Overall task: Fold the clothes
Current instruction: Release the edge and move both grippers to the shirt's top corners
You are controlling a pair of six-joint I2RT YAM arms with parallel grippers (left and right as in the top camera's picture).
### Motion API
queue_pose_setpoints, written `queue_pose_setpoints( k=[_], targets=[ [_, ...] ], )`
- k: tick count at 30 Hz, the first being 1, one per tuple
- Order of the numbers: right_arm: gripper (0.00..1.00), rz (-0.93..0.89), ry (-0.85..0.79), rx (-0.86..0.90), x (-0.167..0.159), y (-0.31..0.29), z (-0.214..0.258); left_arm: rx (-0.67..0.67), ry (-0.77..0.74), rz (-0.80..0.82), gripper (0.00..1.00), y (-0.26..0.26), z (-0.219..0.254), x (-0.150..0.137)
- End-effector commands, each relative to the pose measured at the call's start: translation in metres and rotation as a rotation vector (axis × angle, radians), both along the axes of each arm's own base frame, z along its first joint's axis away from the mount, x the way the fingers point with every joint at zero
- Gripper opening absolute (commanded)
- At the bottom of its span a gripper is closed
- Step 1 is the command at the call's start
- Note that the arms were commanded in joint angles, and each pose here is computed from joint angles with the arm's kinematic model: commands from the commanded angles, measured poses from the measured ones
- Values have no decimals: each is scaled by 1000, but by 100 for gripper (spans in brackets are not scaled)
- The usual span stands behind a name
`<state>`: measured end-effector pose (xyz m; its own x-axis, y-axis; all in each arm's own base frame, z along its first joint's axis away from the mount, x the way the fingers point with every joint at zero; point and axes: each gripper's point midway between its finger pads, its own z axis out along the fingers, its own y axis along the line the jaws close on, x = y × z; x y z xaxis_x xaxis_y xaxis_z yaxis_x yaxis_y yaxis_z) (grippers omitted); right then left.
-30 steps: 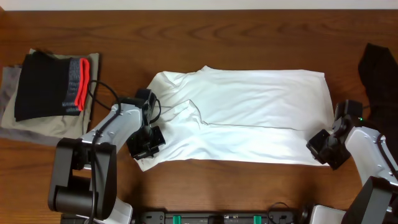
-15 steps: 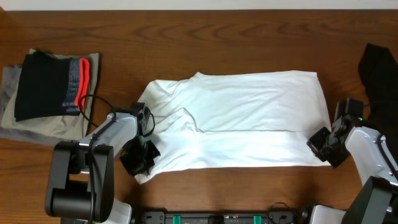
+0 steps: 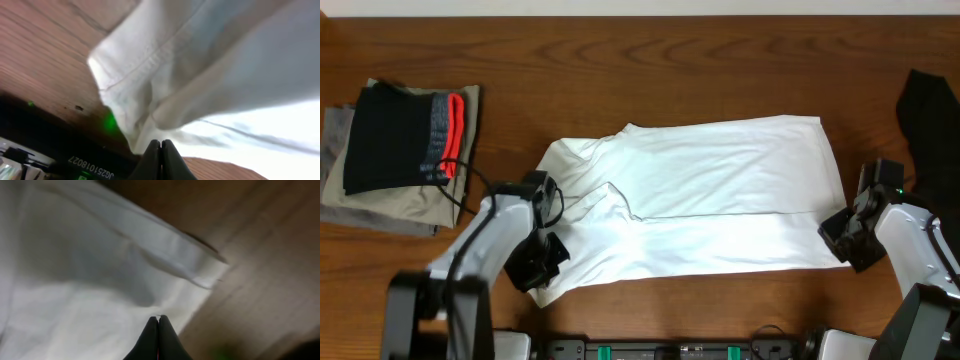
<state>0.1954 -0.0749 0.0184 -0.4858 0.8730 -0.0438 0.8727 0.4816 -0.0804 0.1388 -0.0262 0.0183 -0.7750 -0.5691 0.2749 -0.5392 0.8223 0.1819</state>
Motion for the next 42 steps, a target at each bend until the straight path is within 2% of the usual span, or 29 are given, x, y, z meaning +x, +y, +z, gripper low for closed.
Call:
queue_pose_setpoints(
  k=[1,7,11,12,13,15,16,18,22,26,29,33,36,42],
  targets=[
    [1,-113,-6,-99,0,-18,12,36,-78,3,6,7,13,11],
    [1,-116,-108,-148,13,-26,36,53,-188,-26,8,10,38,38],
    [4,59,-262,-129,49,-23,61,31,-298,-61,29,5,60,72],
    [11,124,-312,-110,62,-20,68,25,-340,-75,48,4,67,84],
    [17,170,-352,-94,73,-16,74,20,-379,-85,61,3,74,94],
    [41,237,-423,-78,92,-13,91,11,-468,-98,85,0,91,118],
    [52,258,-447,-82,100,-13,99,6,-519,-114,92,-2,102,131],
    [61,297,-503,-94,117,-15,120,-1,-612,-137,97,-5,120,154],
    [65,388,-623,-99,154,-14,166,-23,-764,-181,98,-13,148,199],
    [65,435,-697,-104,185,-12,197,-57,-815,-198,98,-24,149,236],
    [65,473,-711,-85,202,-2,201,-76,-828,-277,98,-31,138,267],
    [63,516,-666,-45,210,15,182,-78,-789,-332,96,-36,111,300],
    [62,539,-611,-10,211,25,163,-84,-728,-338,87,-37,86,311],
    [60,561,-515,45,210,39,130,-164,-661,-260,75,-50,65,307]
  ],
)
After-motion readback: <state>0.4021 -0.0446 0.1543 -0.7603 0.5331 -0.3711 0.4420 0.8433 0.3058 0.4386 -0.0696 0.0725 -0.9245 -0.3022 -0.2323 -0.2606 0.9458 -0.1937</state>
